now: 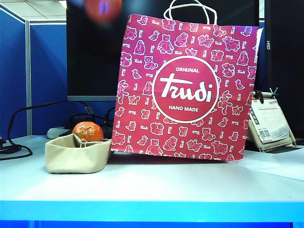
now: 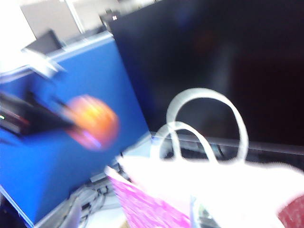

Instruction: Open the paper bag and put two oranges into the paper bag.

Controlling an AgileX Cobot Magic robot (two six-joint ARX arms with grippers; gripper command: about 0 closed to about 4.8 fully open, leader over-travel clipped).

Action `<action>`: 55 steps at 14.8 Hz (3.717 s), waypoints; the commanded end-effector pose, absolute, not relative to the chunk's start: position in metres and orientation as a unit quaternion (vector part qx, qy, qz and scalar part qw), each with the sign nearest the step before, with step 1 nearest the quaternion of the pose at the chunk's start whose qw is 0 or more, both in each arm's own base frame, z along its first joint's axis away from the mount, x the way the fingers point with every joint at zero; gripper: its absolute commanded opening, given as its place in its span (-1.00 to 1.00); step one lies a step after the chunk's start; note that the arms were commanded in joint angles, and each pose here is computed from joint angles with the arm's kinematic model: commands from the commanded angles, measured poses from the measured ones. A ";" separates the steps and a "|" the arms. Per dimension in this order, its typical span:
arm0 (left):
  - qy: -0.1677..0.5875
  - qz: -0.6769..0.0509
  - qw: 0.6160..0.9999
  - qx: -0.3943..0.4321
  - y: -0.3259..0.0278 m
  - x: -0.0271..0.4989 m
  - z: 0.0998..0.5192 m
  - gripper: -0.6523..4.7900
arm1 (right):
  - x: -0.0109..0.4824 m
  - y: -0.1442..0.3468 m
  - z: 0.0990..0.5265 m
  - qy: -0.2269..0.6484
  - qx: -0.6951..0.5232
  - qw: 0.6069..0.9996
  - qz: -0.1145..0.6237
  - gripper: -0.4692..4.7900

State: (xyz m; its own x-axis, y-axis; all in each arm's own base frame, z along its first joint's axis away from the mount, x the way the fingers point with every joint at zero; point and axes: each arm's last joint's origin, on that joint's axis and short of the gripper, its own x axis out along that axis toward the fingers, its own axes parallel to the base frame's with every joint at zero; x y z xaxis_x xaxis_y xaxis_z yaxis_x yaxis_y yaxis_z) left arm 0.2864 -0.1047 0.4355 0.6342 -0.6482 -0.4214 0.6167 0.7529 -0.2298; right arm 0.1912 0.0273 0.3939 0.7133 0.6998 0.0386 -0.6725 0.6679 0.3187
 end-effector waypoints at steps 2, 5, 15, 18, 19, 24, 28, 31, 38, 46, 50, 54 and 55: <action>0.210 -0.408 0.886 -0.063 -0.106 0.278 0.472 -0.78 | 0.242 0.031 0.378 0.089 0.169 0.899 0.395 0.39; 0.241 -0.438 0.862 -0.084 -0.111 0.289 0.464 -0.78 | 0.283 0.035 0.359 0.123 0.180 0.888 0.405 0.39; 0.274 -0.439 0.851 -0.089 -0.115 0.300 0.450 -0.78 | 0.301 0.078 0.344 0.158 0.177 0.838 0.491 -0.30; 0.271 -0.484 0.826 -0.101 -0.117 0.298 0.452 -0.78 | 0.293 0.090 0.345 0.182 0.187 0.779 0.570 -0.85; 0.271 -0.503 0.813 -0.107 -0.118 0.298 0.452 -0.78 | 0.290 0.091 0.347 0.190 0.194 0.764 0.585 -0.85; 0.276 -0.531 0.792 -0.123 -0.124 0.303 0.449 -0.78 | 0.276 0.092 0.360 0.186 0.192 0.744 0.613 -0.85; 0.291 -0.560 0.767 -0.115 -0.156 0.310 0.434 -0.78 | 0.272 0.102 0.360 0.188 0.188 0.732 0.627 -0.85; 0.310 -0.576 0.748 -0.115 -0.173 0.323 0.416 -0.78 | 0.272 0.101 0.361 0.189 0.190 0.732 0.626 -0.85; 0.302 -0.543 0.779 -0.088 -0.173 0.331 0.413 -0.78 | 0.261 0.099 0.373 0.166 0.171 0.710 0.662 -0.85; 0.366 -0.609 0.698 -0.093 -0.194 0.311 0.399 -0.78 | 0.266 0.099 0.372 0.149 0.177 0.756 0.613 -0.85; 0.377 -0.624 0.677 -0.101 -0.197 0.305 0.400 -0.78 | 0.269 0.098 0.372 0.135 0.177 0.786 0.577 -0.85; 0.389 -0.638 0.657 -0.094 -0.199 0.299 0.396 -0.78 | 0.275 0.099 0.369 0.132 0.178 0.791 0.570 -0.85; 0.393 -0.641 0.653 -0.089 -0.202 0.296 0.395 -0.78 | 0.276 0.100 0.368 0.135 0.179 0.791 0.569 -0.85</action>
